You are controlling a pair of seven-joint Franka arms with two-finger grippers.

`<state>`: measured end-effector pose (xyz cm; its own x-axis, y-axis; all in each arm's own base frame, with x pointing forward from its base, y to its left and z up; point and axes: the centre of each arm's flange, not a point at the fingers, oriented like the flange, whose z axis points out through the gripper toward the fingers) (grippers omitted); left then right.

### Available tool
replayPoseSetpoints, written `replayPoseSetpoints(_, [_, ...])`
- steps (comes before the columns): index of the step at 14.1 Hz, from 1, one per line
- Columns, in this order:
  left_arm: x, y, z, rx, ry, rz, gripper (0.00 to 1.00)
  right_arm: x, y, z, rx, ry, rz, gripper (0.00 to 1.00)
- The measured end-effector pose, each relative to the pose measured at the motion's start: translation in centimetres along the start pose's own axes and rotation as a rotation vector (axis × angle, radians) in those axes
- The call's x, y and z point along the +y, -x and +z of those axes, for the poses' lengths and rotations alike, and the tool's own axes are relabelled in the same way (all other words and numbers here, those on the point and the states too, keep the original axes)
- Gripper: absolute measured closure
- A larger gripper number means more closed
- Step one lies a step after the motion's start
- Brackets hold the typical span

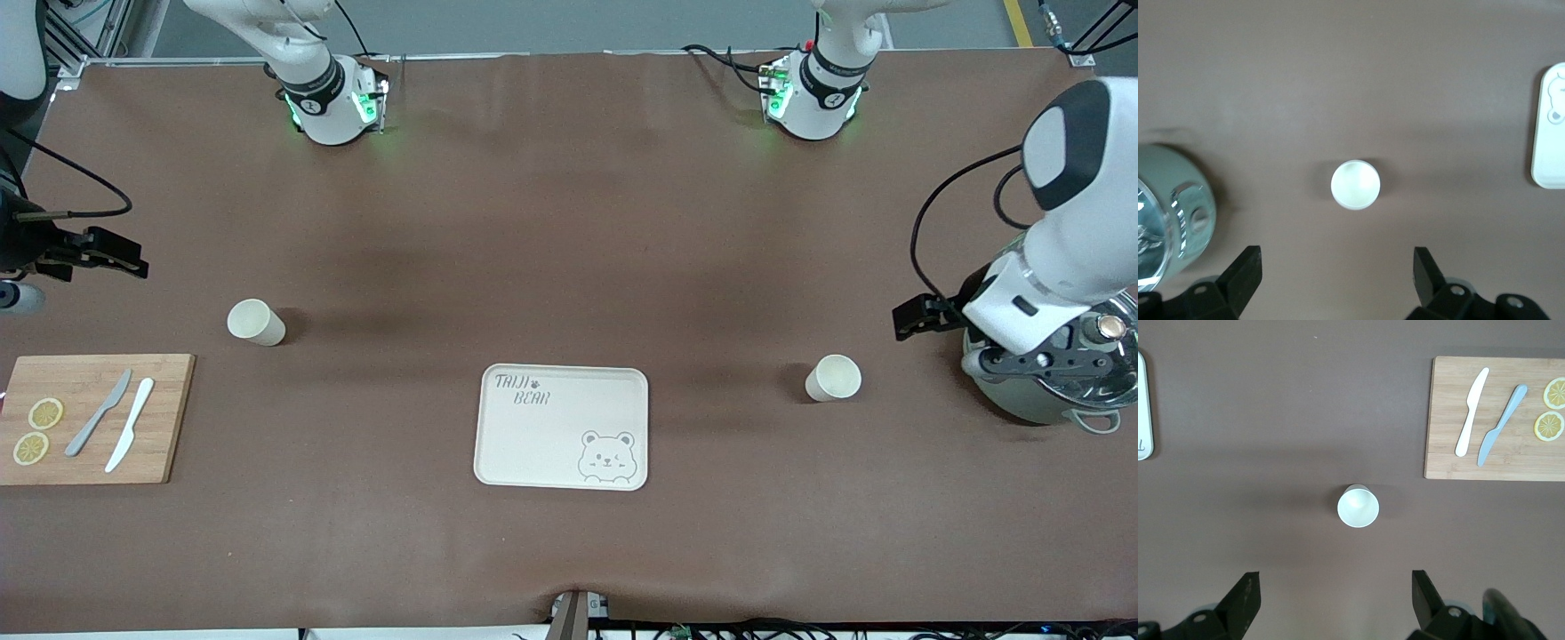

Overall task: Place white IKEA cup upright on tray with both arms
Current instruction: 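Lower the left gripper around the white cup and close it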

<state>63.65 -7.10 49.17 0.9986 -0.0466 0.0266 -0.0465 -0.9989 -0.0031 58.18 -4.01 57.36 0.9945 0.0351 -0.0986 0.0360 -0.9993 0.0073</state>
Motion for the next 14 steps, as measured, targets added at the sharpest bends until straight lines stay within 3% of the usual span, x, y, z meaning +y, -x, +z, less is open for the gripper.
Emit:
replayPoseSetpoints(4, [0.0,0.2,7.9,-0.012,0.008,0.002,0.00,0.2,-0.2,0.3,-0.005,-0.001,0.002,0.00])
replayPoseSetpoints(8, [-1.3,1.0,12.0,-0.033,0.011,-0.017,0.04,0.2,-0.2,0.3,-0.005,-0.001,0.002,0.00])
replayPoseSetpoints(14, [-2.2,0.7,19.0,-0.065,0.026,-0.035,0.24,0.2,-0.2,0.3,-0.005,-0.001,0.002,0.00])
